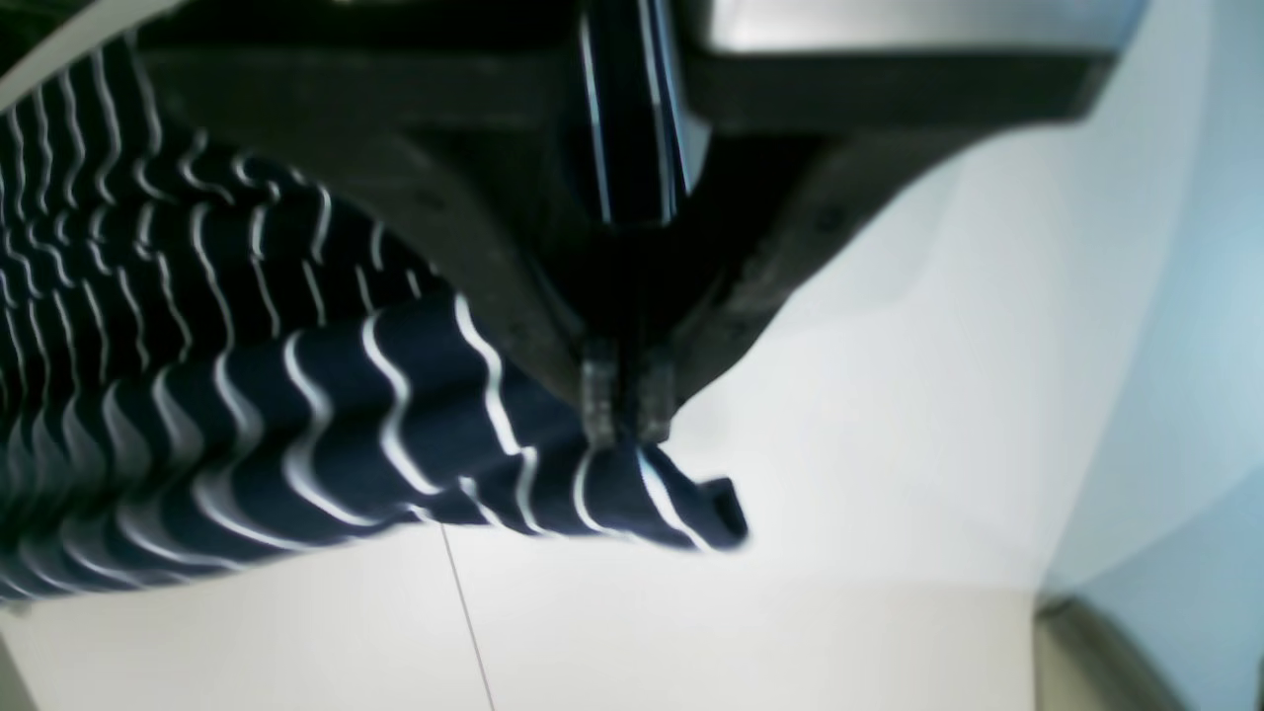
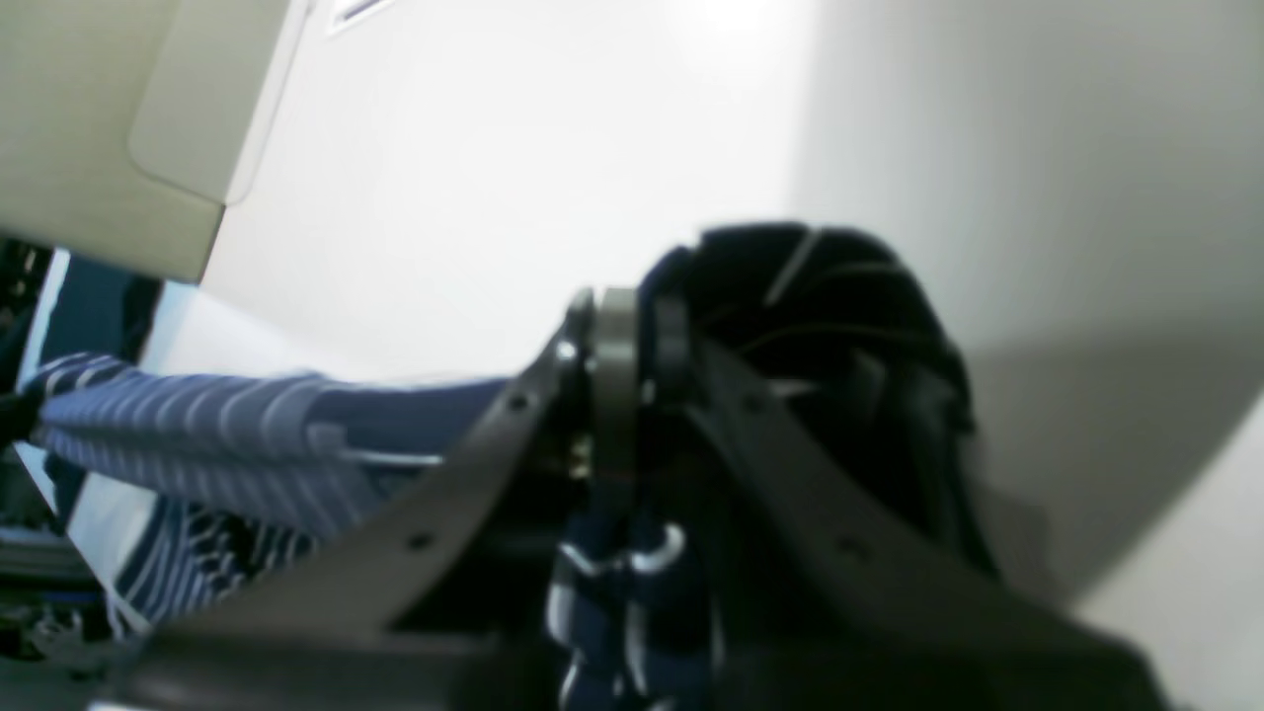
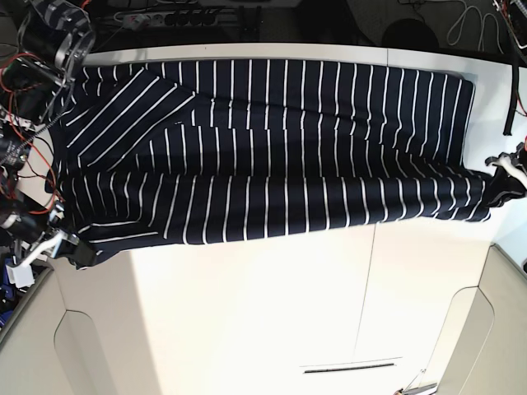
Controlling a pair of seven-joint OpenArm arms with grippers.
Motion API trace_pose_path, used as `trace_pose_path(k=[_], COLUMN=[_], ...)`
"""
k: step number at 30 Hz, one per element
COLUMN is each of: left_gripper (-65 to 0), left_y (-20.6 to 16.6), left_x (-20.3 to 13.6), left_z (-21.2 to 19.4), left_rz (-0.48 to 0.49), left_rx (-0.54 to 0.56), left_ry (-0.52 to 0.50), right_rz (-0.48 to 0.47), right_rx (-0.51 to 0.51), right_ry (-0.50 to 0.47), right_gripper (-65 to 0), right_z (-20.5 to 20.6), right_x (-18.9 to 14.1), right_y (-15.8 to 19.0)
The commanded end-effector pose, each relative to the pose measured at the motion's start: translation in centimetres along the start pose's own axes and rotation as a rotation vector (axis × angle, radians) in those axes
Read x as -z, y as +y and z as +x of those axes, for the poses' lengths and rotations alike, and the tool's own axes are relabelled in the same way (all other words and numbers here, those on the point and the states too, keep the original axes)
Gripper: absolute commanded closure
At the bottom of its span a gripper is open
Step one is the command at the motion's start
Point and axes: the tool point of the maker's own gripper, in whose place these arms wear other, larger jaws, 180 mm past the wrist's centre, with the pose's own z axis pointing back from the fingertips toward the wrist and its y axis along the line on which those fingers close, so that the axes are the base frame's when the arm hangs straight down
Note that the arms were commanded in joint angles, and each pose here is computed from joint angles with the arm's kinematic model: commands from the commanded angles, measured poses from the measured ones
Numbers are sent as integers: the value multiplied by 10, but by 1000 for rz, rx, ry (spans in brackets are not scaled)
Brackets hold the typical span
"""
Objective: Fold the T-shirt properly
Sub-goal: 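Lift the grasped edges and fold them toward the shoulders, then lay the folded layer onto the shoulders and open both grippers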
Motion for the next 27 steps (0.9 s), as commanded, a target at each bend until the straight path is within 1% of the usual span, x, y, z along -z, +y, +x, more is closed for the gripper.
trace_pose_path(k=[1, 5, 12, 16, 22, 27], left_gripper=[0, 0, 0, 0, 0, 0], left_y=[2, -4, -15, -9, -8, -8], left_x=[-10, -22, -29, -32, -37, -42], left_z=[19, 12, -7, -25, -45, -64], left_rz=[5, -5, -22, 10, 20, 23], left_rx=[27, 30, 55, 69, 66, 57], left_ry=[-48, -43, 9, 70, 132, 181], right_rz=[-5, -32, -86, -108, -102, -106], right_rx=[-30, -66, -168, -199, -164, -109], right_ry=[-41, -17, 10, 52, 117, 184], right_gripper=[0, 0, 0, 0, 0, 0], right_z=[14, -7, -38, -61, -99, -135], right_x=[-12, -31, -64, -78, -88, -95], right_y=[-2, -5, 9, 14, 18, 17])
